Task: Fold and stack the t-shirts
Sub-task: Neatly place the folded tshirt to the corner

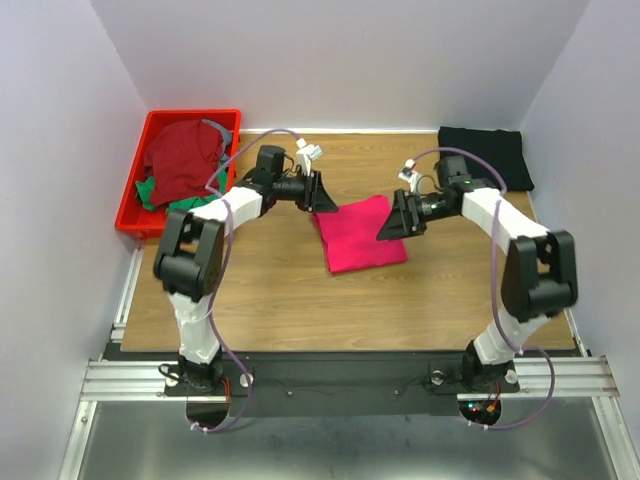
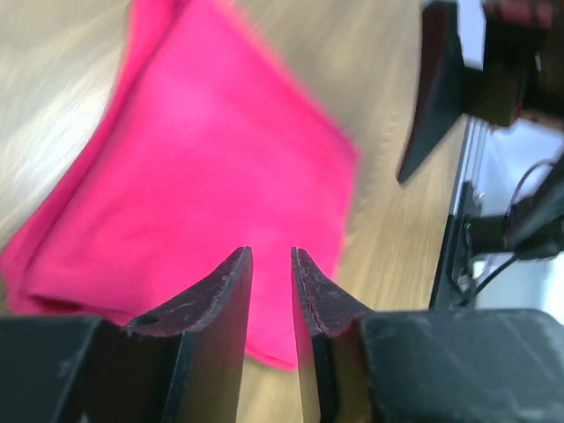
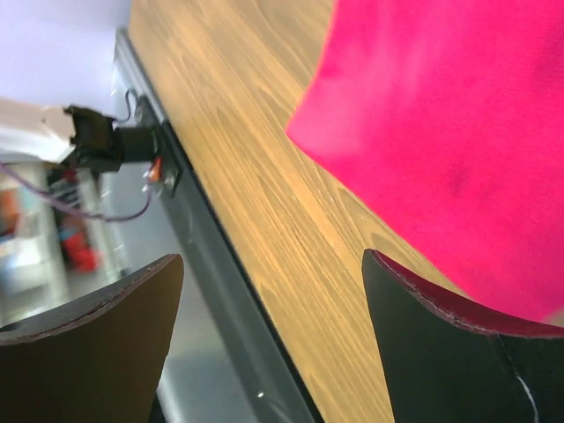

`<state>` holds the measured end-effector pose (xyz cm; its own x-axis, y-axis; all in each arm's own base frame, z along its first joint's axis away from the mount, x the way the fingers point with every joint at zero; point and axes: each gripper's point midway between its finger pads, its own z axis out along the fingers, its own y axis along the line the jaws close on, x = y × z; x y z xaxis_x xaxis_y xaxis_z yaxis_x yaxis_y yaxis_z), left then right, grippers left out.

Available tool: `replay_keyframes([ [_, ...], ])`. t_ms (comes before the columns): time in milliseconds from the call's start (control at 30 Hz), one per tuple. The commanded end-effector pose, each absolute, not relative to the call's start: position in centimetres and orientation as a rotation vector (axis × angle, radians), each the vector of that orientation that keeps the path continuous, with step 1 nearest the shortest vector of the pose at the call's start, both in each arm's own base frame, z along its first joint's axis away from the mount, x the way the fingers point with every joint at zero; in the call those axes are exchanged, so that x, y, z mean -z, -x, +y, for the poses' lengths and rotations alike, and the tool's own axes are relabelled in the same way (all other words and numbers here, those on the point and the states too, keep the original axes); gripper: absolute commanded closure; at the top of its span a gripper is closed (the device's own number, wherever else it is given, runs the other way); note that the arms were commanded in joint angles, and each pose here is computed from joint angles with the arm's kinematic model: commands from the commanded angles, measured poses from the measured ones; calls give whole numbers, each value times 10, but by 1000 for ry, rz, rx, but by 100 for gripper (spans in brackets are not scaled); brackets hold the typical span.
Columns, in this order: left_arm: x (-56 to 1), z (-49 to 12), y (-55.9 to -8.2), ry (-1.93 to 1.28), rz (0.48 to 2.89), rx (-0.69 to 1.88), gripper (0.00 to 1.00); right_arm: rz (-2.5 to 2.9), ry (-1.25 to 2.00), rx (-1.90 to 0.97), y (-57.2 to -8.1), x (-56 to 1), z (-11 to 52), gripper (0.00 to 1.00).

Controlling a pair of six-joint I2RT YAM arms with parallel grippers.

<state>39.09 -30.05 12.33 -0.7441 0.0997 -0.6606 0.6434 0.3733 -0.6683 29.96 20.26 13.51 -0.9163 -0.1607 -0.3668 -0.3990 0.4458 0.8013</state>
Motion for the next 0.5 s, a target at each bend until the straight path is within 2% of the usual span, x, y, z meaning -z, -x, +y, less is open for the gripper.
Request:
replay_keyframes([
  [0, -225, -300, -367, -889, 1798, 1085, 65, 2343, 463, -1268, -318, -174, 179, 12],
  [67, -245, -297, -350, -974, 1701, 877, 47, 2349, 378, -1195, -328, -176, 158, 11],
  [100, -251, -297, -343, -1001, 1673, 818, 20, 2360, 319, -1179, -328, -178, 150, 11],
  [133, -257, -297, -339, -1056, 1612, 740, 2, 2377, 283, -1155, -328, -173, 143, 11],
  [267, -275, -309, -320, -1062, 1556, 686, 1, 2422, 176, -1020, -329, -160, 113, 11],
  [333, -273, -328, -310, -1088, 1615, 793, 1, 2452, 132, -947, -325, -148, 99, 10],
  [400, -250, -349, -287, -1192, 1663, 1025, 1, 2467, 111, -932, -323, -142, 94, 9],
  [433, -243, -359, -279, -1238, 1670, 1065, 1, 2473, 99, -923, -322, -140, 91, 9],
  [467, -235, -367, -294, -1194, 1726, 962, 1, 2488, 77, -903, -321, -135, 88, 9],
])
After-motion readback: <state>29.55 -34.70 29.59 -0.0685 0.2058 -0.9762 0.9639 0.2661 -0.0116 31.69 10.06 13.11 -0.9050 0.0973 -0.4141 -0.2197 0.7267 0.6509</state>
